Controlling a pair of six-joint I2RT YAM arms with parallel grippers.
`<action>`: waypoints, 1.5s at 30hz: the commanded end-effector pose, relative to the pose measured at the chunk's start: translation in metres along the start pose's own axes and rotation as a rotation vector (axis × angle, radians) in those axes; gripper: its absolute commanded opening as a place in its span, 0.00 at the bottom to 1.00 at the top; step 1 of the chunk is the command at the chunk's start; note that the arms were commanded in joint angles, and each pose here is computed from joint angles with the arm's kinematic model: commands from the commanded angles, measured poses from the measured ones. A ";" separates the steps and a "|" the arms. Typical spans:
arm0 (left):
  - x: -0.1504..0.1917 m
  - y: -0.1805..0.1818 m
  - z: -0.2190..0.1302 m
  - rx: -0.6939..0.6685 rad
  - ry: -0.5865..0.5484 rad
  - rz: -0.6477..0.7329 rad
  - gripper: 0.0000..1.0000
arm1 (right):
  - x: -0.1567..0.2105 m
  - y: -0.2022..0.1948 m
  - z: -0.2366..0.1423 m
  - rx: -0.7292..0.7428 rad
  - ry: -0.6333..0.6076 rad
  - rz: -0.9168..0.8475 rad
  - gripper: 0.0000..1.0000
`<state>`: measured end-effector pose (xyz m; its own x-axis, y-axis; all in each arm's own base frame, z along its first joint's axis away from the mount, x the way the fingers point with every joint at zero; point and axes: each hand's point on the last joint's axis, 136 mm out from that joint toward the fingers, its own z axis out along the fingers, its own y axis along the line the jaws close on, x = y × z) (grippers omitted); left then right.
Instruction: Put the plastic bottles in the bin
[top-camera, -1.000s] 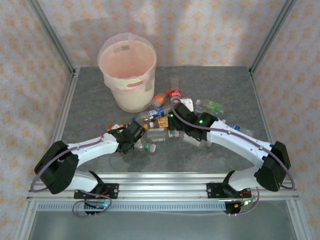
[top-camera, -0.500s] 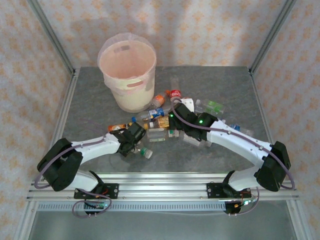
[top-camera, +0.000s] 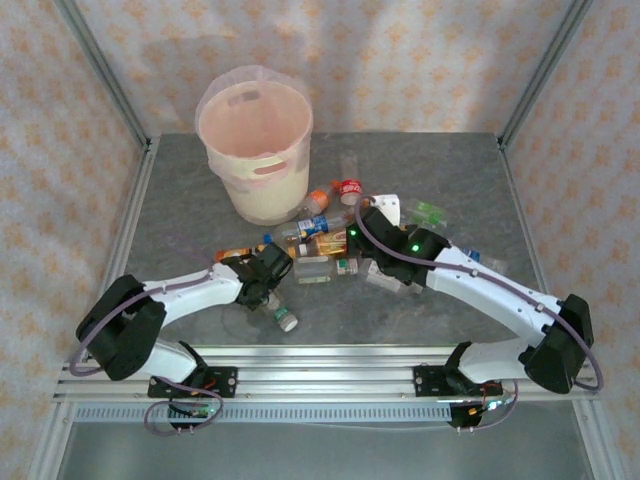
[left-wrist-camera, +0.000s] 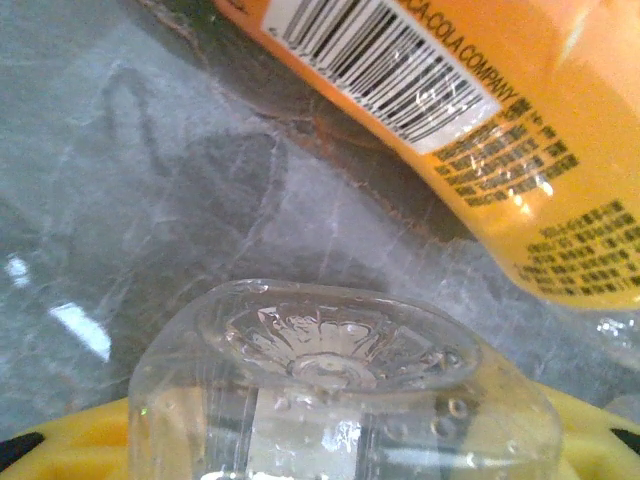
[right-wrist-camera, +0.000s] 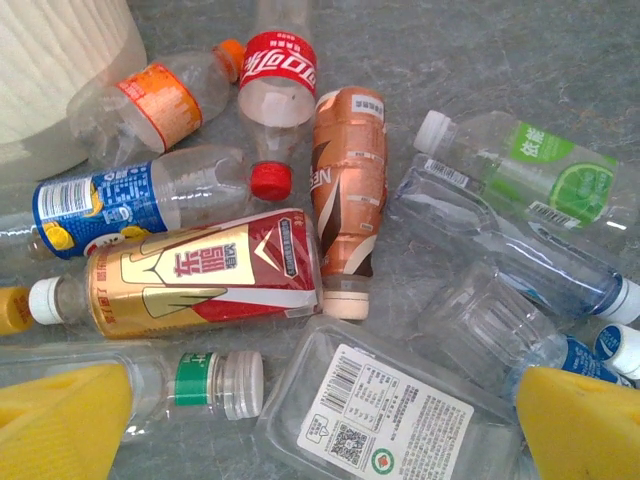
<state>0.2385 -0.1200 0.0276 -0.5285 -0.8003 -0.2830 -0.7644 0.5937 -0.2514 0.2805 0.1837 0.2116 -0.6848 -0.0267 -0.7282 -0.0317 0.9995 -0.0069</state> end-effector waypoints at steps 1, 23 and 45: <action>-0.009 0.006 -0.024 -0.010 -0.017 0.008 0.49 | -0.003 -0.018 -0.005 0.060 -0.033 0.024 0.99; -0.145 -0.115 -0.277 0.581 -0.606 0.289 0.39 | 0.001 -0.065 -0.006 0.056 0.008 0.289 0.99; -0.309 -0.317 -0.326 0.677 -0.800 0.579 0.39 | 0.032 -0.101 -0.006 0.098 0.123 0.452 0.99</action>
<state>0.5146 -0.0821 0.5062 -0.0933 -0.3482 -0.9328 -0.0621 0.9371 -0.3436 0.2691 0.0887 0.2034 -0.6682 0.3963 -0.6297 0.3277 0.9166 0.2291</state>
